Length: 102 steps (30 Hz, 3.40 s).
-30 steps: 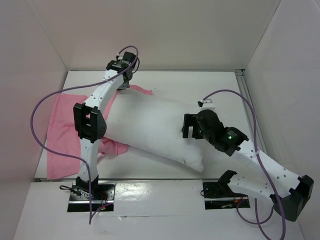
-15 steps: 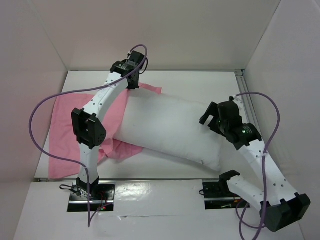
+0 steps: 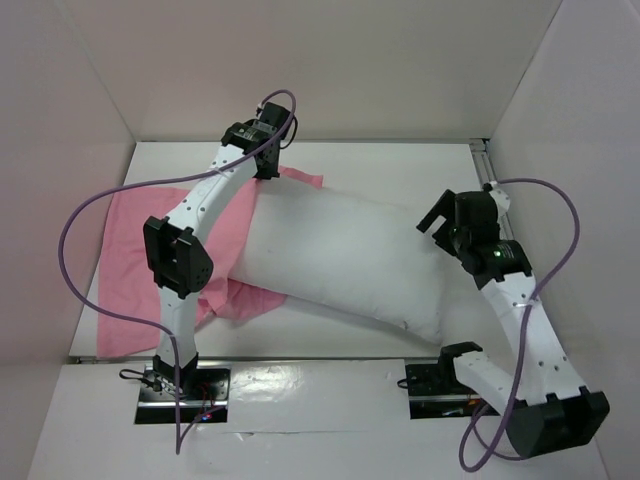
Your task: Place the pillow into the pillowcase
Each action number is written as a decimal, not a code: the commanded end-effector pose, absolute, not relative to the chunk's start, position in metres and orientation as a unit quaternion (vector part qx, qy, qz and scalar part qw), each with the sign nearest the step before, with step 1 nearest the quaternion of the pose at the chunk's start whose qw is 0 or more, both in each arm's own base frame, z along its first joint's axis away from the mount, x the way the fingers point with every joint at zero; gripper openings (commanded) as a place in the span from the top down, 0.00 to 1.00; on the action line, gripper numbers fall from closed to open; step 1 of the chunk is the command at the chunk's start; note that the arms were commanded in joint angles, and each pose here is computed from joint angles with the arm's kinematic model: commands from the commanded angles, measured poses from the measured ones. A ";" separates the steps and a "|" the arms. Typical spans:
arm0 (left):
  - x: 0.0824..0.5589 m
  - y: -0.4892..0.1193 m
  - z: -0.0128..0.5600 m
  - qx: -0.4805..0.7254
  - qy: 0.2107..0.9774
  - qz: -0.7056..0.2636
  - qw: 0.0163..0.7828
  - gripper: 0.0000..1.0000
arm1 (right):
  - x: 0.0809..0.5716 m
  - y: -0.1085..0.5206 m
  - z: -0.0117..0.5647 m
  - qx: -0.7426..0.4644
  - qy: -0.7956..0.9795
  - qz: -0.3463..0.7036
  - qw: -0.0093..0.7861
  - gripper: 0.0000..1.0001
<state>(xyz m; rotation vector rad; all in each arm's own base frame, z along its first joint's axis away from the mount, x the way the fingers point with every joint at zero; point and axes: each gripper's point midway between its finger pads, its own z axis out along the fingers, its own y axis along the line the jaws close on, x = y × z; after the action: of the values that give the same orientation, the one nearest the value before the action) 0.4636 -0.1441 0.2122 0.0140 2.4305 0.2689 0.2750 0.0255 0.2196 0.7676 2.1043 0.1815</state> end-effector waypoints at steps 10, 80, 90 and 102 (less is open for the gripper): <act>0.475 -0.146 0.213 -0.005 0.939 0.069 0.336 0.75 | 0.296 0.097 0.158 0.177 0.876 0.189 0.407 1.00; 0.366 -0.361 0.340 0.138 0.869 -0.299 0.370 1.00 | 0.253 0.245 0.404 -0.064 0.685 0.479 0.546 1.00; 0.395 -0.360 0.253 0.130 0.909 -0.265 0.294 1.00 | 0.233 0.209 0.270 0.001 0.804 0.360 0.474 1.00; 0.413 -0.222 0.313 0.057 0.910 -0.120 0.392 0.07 | 0.217 0.141 0.253 0.011 0.878 0.178 0.444 0.00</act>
<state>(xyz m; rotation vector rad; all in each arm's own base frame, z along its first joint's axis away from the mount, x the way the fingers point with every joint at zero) 0.4060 -0.2978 0.2569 0.3099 2.4250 -0.4437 0.2060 0.1592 0.2220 0.0205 2.2342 0.5727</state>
